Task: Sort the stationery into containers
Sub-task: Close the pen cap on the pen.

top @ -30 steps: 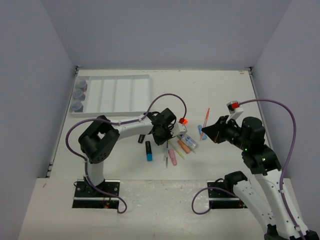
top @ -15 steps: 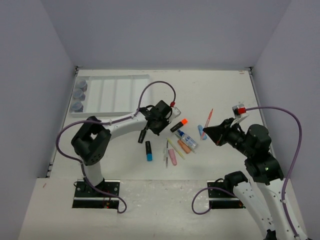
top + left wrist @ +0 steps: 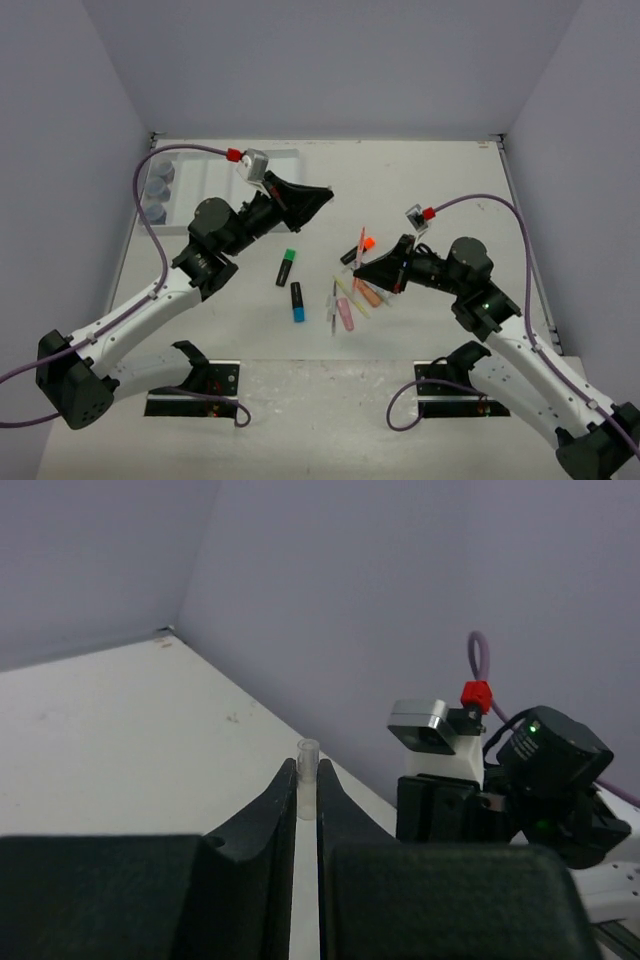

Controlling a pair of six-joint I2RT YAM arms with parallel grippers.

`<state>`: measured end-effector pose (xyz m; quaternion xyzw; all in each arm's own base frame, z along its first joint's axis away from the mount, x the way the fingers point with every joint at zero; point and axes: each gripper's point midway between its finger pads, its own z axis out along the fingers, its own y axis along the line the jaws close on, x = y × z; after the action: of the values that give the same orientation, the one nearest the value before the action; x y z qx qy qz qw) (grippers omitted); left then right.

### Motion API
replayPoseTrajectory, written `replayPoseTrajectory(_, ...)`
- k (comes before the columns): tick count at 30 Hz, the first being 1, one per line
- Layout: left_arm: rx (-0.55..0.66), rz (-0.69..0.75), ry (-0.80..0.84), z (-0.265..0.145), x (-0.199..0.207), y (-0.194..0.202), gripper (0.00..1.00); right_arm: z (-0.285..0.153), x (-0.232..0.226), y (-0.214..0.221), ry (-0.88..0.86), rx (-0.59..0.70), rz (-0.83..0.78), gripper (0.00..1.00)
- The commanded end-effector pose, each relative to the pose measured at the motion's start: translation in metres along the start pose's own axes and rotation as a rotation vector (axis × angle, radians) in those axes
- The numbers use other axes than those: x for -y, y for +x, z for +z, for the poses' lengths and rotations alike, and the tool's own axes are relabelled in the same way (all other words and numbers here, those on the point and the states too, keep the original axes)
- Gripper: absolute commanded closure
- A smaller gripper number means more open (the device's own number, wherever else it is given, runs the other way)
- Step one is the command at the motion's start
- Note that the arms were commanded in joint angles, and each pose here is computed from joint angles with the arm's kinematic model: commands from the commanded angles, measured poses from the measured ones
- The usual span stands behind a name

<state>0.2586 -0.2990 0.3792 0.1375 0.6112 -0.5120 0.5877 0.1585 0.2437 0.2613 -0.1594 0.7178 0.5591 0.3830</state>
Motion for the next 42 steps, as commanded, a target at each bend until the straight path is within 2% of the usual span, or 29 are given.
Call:
replayPoseTrajectory(1, 0.024, -0.065, 0.254, -0.003, 0.042, 0.001, 1.0, 0.016, -0.03, -0.028, -0.08, 0.053, -0.076, 1.0)
replayPoseTrajectory(10, -0.014, -0.044, 0.328, -0.007, 0.052, 0.009, 1.0, 0.031, -0.032, -0.029, -0.064, -0.012, -0.081, 1.0)
replayPoseTrajectory(27, -0.014, -0.006, 0.302, 0.0, 0.046, 0.008, 1.0, 0.029, -0.037, -0.024, -0.065, -0.039, -0.094, 1.0)
replayPoseTrajectory(42, -0.024, 0.019, 0.281, 0.003, 0.04, 0.012, 1.0, 0.019, -0.042, -0.028, -0.039, -0.01, -0.1, 1.0)
